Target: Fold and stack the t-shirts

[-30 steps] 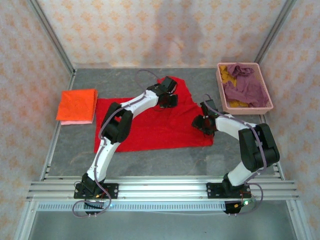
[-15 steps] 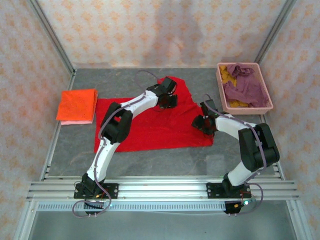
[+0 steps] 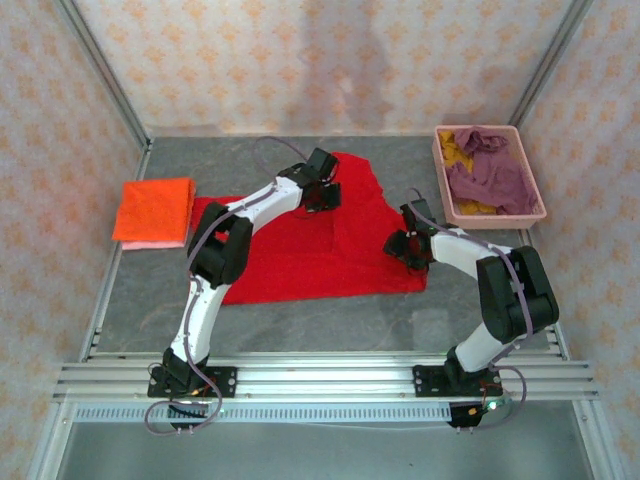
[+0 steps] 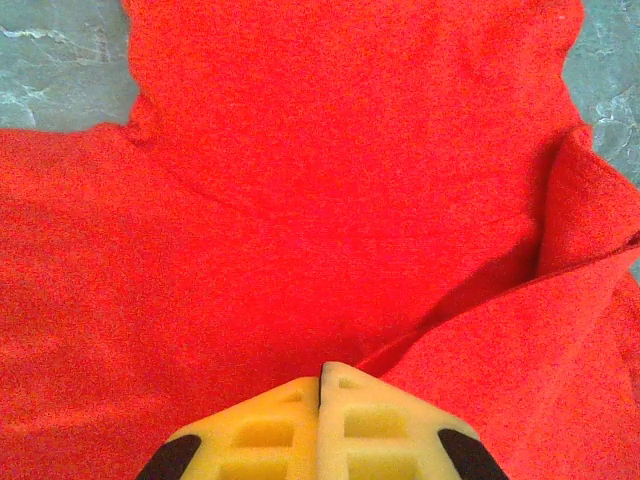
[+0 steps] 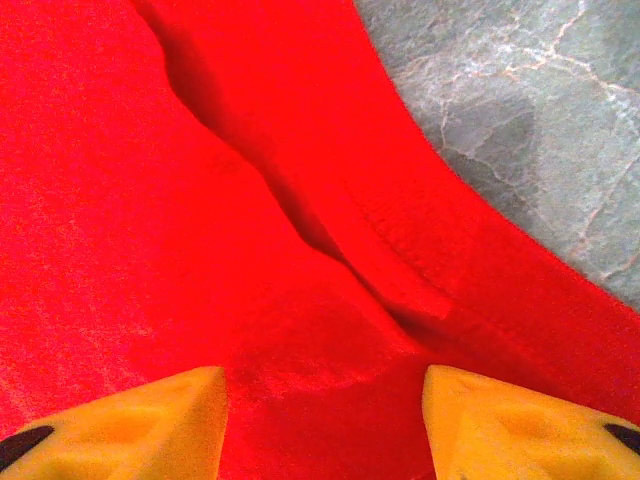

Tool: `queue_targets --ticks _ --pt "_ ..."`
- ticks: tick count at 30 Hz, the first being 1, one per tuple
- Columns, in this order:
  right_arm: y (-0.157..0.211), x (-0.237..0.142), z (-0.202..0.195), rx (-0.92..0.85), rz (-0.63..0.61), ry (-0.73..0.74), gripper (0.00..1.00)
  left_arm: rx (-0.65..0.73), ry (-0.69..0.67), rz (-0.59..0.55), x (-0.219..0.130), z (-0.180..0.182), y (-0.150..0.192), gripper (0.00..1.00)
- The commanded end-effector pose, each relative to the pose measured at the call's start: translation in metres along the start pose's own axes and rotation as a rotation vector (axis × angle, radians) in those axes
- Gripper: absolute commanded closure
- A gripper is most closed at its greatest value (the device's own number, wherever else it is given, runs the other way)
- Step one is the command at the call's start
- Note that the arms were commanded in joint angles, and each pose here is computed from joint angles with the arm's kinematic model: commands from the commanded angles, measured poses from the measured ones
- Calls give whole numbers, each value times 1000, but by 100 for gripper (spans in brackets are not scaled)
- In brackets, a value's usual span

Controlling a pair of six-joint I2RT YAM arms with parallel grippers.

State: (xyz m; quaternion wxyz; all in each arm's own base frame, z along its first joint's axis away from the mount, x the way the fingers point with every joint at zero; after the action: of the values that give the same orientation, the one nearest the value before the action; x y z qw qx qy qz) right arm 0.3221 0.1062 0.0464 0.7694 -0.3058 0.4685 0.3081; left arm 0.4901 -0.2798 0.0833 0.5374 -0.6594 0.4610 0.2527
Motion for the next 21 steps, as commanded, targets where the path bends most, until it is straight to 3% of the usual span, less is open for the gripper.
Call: queue_targets --ticks 1,3,6,7,8,14,21 --pt "-2 2 -2 18 2 11 46 -12 -13 -45 -11 -2 -10 93" --pt "-2 -1 1 16 1 -3 46 -13 -16 -56 -13 -2 -11 75" --pt "-9 -11 13 3 -21 -41 46 -11 -33 -96 -26 0 -18 17" --pt "-12 -16 18 -8 -33 -55 45 -7 -41 -108 -31 0 -19 6" --pt "-14 -20 22 -20 -45 -63 45 -4 -51 -119 -37 2 -21 1" --pt "-34 -28 55 -141 -117 -55 43 -6 -136 -223 -75 25 -24 0" --pt "-55 -2 112 -199 -117 -94 44 -94 -265 -226 -106 100 9 0"
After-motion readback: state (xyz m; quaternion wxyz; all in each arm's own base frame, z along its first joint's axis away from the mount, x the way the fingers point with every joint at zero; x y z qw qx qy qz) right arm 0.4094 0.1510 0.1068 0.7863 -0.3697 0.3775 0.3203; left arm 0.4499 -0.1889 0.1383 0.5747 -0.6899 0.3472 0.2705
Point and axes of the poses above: each hand's point on the last joint's axis, 136 mm out from that joint toward the fingers, its own x axis out along the fingers, its own z axis along the line the jaws close on, y = z × x, the point moved 2 cm from there along -x, back along the fingers, and after that the axes turned 11 degrees about x, right-handed, at the moved point
